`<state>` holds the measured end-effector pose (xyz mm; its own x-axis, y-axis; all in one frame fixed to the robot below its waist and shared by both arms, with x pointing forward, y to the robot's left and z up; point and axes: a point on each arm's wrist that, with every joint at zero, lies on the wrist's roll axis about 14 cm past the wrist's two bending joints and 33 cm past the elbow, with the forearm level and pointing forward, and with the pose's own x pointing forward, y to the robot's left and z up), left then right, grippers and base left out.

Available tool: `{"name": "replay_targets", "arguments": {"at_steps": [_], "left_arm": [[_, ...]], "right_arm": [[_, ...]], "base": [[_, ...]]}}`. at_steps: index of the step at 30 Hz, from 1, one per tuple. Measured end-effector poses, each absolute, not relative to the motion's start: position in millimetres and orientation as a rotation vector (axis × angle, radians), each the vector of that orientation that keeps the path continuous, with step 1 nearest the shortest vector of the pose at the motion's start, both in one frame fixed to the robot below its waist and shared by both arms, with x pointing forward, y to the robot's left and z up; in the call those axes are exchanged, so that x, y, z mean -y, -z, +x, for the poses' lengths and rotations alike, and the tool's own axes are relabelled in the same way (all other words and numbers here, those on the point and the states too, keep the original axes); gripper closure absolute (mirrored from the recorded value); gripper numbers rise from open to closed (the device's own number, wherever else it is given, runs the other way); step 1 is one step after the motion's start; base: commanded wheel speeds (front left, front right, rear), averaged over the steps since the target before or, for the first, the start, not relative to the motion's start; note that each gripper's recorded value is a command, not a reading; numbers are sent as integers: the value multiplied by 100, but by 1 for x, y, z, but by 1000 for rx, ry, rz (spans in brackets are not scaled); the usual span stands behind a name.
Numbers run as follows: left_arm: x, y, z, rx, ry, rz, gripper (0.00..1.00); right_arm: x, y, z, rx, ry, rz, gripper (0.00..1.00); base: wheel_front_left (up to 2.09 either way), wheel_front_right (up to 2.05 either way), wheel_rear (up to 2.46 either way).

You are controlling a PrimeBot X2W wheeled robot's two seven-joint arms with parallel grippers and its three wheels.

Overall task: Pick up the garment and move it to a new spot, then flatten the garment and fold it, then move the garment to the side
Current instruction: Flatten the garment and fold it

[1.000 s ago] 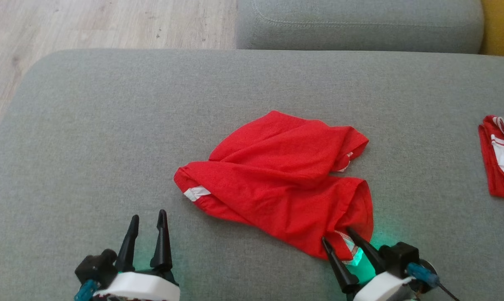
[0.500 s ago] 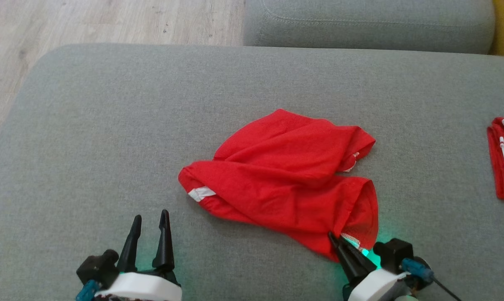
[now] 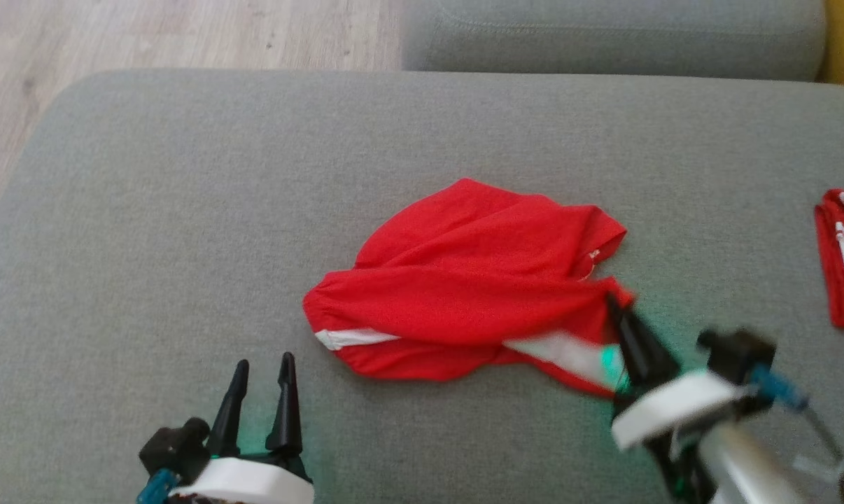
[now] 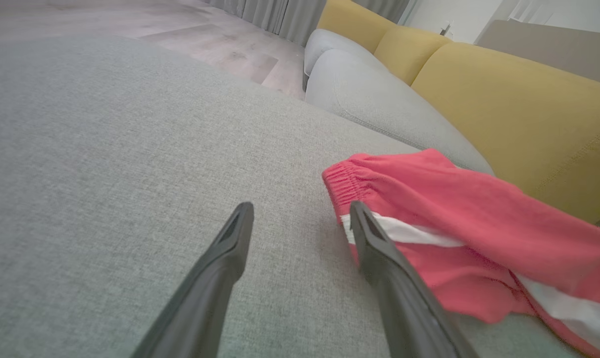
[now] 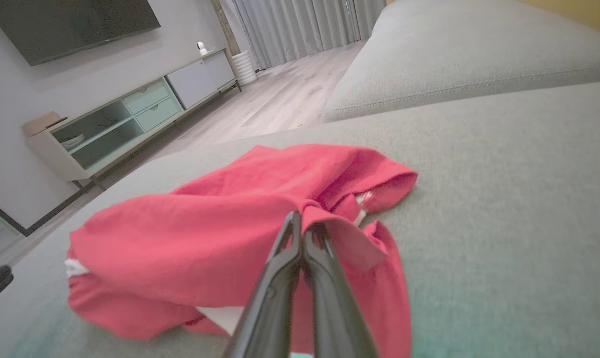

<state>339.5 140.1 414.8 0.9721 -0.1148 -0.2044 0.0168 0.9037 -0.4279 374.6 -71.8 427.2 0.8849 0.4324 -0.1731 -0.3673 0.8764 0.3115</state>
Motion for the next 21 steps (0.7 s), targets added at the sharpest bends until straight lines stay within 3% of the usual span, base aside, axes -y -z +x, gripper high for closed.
{"name": "replay_targets", "arguments": {"at_steps": [7,13,14,15,16,21], "left_arm": [[-137,-407,336,-259,67,-446,0],[-140,-406,339,-262,61,-439,0],[-140,-406,339,-262,59,-437,0],[-141,-405,340,-263,56,-436,0],[-142,-405,339,-265,52,-435,0],[-147,-407,342,-256,34,-418,0]], "right_arm": [[71,-456,441,-195,-430,190,100],[68,-439,472,-255,-424,103,100],[69,-434,476,-269,-416,92,87],[72,-430,480,-278,-404,84,33],[76,-426,484,-286,-388,78,0],[102,-426,496,-247,-292,66,0]], "base": [[0,0,0],[0,0,0],[0,0,0],[0,0,0],[0,0,0],[0,0,0]]}}
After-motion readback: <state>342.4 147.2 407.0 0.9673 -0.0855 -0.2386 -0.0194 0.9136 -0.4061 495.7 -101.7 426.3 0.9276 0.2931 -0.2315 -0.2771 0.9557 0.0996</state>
